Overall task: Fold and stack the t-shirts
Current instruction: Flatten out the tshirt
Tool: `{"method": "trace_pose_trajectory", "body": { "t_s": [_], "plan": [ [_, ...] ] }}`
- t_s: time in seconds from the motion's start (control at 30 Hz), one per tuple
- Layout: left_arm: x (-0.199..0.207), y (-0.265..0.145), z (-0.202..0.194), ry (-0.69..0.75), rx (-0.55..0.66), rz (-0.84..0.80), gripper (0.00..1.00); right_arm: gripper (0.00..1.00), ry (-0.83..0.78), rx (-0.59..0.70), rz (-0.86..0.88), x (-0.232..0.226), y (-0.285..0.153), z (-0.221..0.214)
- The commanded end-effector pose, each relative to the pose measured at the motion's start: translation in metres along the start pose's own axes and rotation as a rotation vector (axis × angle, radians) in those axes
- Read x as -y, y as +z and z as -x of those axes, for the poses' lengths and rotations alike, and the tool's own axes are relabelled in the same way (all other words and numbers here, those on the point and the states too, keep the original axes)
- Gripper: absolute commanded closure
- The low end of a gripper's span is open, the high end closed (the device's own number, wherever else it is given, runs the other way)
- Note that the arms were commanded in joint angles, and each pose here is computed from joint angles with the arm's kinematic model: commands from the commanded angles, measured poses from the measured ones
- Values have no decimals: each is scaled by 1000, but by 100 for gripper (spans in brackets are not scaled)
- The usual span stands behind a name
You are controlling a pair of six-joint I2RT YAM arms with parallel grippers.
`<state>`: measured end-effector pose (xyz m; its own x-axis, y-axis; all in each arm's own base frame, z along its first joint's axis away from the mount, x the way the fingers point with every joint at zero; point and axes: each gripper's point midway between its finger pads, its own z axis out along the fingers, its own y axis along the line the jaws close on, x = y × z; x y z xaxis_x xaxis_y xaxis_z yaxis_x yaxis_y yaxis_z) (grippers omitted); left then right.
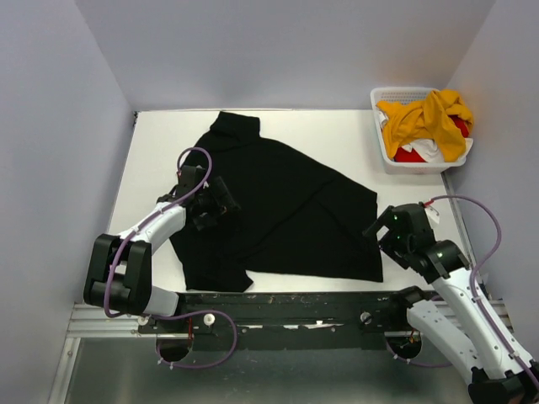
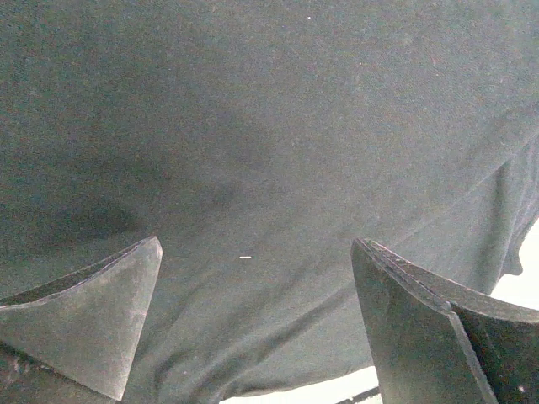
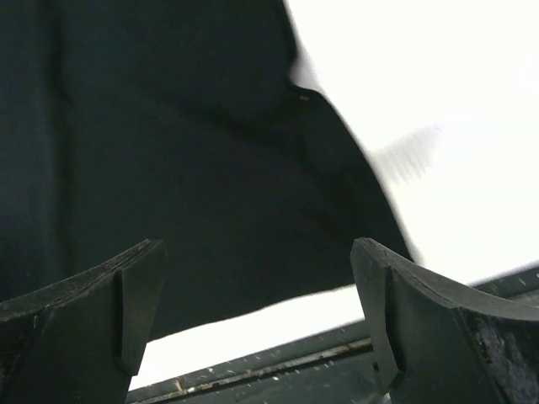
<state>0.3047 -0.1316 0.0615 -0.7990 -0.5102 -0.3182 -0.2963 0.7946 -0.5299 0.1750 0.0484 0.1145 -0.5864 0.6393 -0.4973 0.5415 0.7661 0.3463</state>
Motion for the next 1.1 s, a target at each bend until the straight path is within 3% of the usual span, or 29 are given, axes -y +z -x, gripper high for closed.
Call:
{"method": "trace_pose_trajectory", "body": {
  "t_s": [0.0,0.07,0.17,0.6,0.87,1.07],
  "plan": [
    [12,-4,1,28,-29,-47,1,0,-63,43,269,-64,14,13],
    [18,1,-3,30,-71,-81,1,0,-105,24,351,-91,32,11],
    [27,10,-10,37,-143,-131,2,0,-143,-20,301,-111,72,12],
    [48,62,10,20,-321,-115,1,0,-112,-98,38,-104,202,23],
    [77,79,82,87,-225,-28,1,0,-114,-56,14,-119,244,70],
    [117,61,132,167,-96,-74,2,0,-205,53,103,-155,218,116]
  ]
}}
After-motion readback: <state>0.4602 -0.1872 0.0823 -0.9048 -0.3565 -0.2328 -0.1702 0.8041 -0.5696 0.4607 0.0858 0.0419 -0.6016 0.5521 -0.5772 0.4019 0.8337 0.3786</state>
